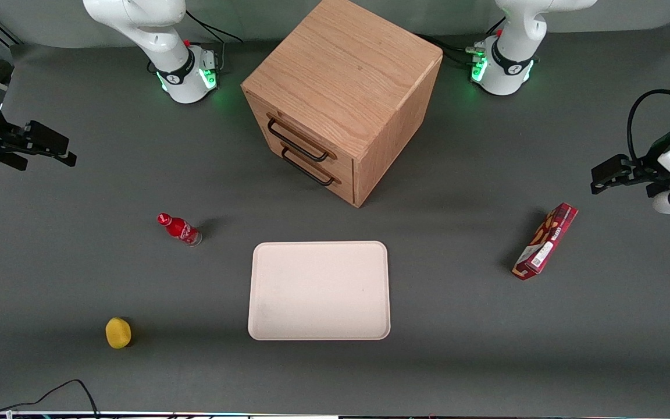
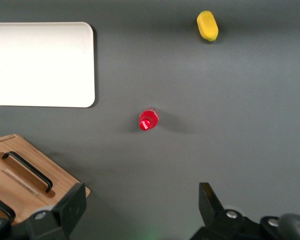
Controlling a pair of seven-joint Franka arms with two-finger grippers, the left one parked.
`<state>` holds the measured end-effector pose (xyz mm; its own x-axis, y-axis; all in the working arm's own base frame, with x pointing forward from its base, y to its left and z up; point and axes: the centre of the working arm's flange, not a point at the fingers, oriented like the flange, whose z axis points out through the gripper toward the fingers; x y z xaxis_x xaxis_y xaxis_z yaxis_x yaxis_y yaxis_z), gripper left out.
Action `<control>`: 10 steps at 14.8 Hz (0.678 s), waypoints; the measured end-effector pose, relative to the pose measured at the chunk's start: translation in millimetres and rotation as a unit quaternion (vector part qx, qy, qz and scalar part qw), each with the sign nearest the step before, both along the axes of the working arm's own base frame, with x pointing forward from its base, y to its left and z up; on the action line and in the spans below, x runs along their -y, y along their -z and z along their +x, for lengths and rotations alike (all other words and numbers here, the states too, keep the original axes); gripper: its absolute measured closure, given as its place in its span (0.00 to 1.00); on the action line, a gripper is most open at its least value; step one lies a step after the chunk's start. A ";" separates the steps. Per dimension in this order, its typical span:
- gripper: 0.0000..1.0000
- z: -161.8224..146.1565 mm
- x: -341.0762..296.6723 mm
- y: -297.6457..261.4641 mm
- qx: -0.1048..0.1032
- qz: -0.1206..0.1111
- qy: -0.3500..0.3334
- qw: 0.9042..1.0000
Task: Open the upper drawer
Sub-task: 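Move the right gripper to the black handle of the upper drawer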
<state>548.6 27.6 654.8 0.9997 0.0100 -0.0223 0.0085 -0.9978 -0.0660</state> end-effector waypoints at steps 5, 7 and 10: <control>0.00 -3.7 -4.9 -1.2 -0.007 0.004 -0.004 1.000; 0.00 -6.6 -18.8 -2.3 -0.014 0.037 -0.014 0.999; 0.00 -5.8 -41.8 3.5 -0.028 0.092 -0.030 0.995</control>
<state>542.9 69.5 651.2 0.9946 0.0777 -0.0694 0.0581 -0.9666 -0.2496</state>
